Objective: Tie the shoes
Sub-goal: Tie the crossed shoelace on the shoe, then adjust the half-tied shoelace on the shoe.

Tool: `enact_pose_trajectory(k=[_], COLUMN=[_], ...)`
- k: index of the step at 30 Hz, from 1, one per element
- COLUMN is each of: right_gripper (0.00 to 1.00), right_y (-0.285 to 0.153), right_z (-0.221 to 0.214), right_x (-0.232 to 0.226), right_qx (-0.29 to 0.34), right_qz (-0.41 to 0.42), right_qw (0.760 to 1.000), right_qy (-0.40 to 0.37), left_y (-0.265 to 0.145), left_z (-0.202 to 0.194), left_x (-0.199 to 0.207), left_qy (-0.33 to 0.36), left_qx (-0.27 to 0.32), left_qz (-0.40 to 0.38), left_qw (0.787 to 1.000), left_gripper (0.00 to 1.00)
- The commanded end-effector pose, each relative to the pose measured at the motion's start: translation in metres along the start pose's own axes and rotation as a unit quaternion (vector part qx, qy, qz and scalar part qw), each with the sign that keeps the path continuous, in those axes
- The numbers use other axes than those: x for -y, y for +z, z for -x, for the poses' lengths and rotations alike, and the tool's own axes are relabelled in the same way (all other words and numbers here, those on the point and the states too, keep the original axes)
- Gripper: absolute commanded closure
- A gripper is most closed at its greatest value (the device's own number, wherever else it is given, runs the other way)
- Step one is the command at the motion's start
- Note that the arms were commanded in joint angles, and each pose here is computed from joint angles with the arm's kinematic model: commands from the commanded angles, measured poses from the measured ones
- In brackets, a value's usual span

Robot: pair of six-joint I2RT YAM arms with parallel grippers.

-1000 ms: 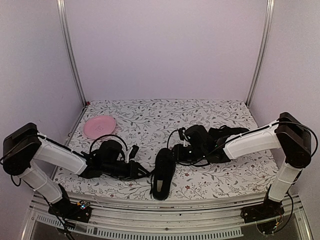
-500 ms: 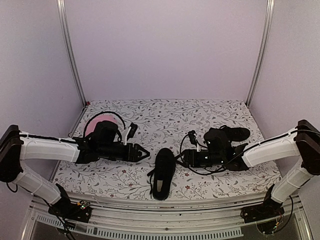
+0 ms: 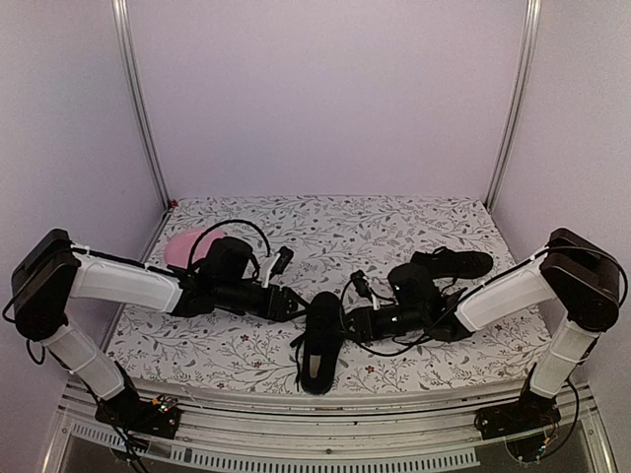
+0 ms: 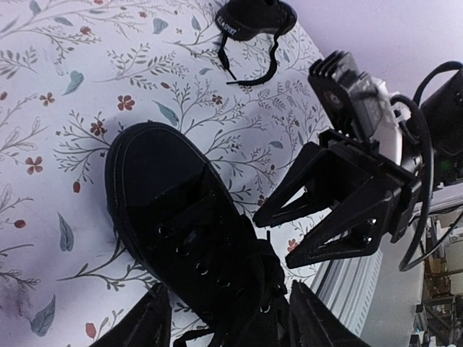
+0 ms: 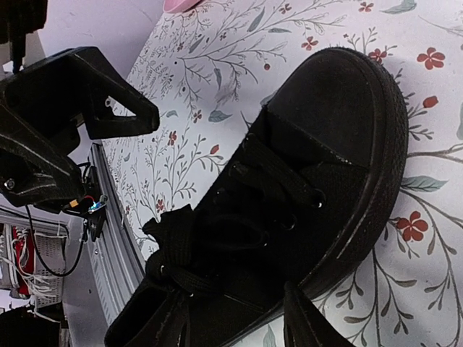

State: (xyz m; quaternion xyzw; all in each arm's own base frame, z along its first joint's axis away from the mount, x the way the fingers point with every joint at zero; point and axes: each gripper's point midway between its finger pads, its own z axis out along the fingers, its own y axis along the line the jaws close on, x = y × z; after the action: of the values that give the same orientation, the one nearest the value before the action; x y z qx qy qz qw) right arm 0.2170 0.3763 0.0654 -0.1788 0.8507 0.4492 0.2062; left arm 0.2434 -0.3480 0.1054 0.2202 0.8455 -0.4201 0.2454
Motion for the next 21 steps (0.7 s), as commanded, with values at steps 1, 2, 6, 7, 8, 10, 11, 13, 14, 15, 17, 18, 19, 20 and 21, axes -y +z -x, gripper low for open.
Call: enact_pose_trajectory(k=[1,2,6,7,8,10,11,13,14,15,17,18,19,20,21], right_gripper=[0.57,0.59,0.65,0.66,0.67,0.68,0.69,0.72,0.75,0.77,0.86,0.89,0.92,0.93,0.96], right_y=[0.006,0.007,0.012,0.013,0.013,0.013,0.013,0.013,0.013,0.014,0.014,0.013,0.013,0.012,0.011], right_z=[0.013,0.013,0.01,0.008,0.008,0.008,0.007,0.005,0.004,0.003,0.002,0.002,0.002,0.002,0.002], right_x=[-0.016,-0.016,-0.015,-0.015,-0.016,-0.017,-0.016,-0.013,-0.012,-0.01,-0.009,-0.009,-0.008,-0.007,-0.007], right_qx=[0.009,0.006,-0.004,-0.007,-0.008,-0.008,-0.009,-0.011,-0.012,-0.012,-0.013,-0.011,-0.01,-0.009,-0.007], right_qz=[0.036,0.037,0.043,0.045,0.047,0.048,0.046,0.043,0.041,0.039,0.037,0.037,0.035,0.032,0.031], right_qw=[0.999,0.999,0.999,0.999,0.999,0.998,0.999,0.999,0.999,0.999,0.999,0.999,0.999,0.999,0.999], right_qy=[-0.025,-0.026,-0.026,-0.026,-0.027,-0.028,-0.027,-0.026,-0.026,-0.024,-0.021,-0.021,-0.02,-0.02,-0.02], left_y=[-0.005,-0.006,-0.013,-0.015,-0.017,-0.02,-0.022,-0.023,-0.023,-0.024,-0.024,-0.025,-0.025,-0.025,-0.025], left_z=[-0.002,-0.005,-0.011,-0.011,-0.012,-0.015,-0.017,-0.021,-0.024,-0.026,-0.03,-0.031,-0.033,-0.034,-0.035], left_x=[0.002,0.001,-0.008,-0.009,-0.011,-0.014,-0.016,-0.018,-0.02,-0.02,-0.022,-0.024,-0.025,-0.026,-0.026], left_qy=[-0.016,-0.021,-0.04,-0.043,-0.046,-0.052,-0.057,-0.065,-0.07,-0.073,-0.083,-0.085,-0.088,-0.091,-0.093], left_qx=[0.018,0.02,0.027,0.03,0.032,0.034,0.034,0.033,0.031,0.031,0.032,0.034,0.033,0.034,0.034], left_qz=[-0.008,-0.006,0.011,0.014,0.017,0.022,0.024,0.027,0.027,0.027,0.027,0.027,0.028,0.029,0.029], left_qw=[1.0,1.0,0.999,0.999,0.998,0.998,0.998,0.997,0.997,0.996,0.996,0.995,0.995,0.995,0.995], left_gripper=[0.45,0.45,0.45,0.45,0.45,0.45,0.45,0.45,0.45,0.45,0.45,0.45,0.45,0.45,0.46])
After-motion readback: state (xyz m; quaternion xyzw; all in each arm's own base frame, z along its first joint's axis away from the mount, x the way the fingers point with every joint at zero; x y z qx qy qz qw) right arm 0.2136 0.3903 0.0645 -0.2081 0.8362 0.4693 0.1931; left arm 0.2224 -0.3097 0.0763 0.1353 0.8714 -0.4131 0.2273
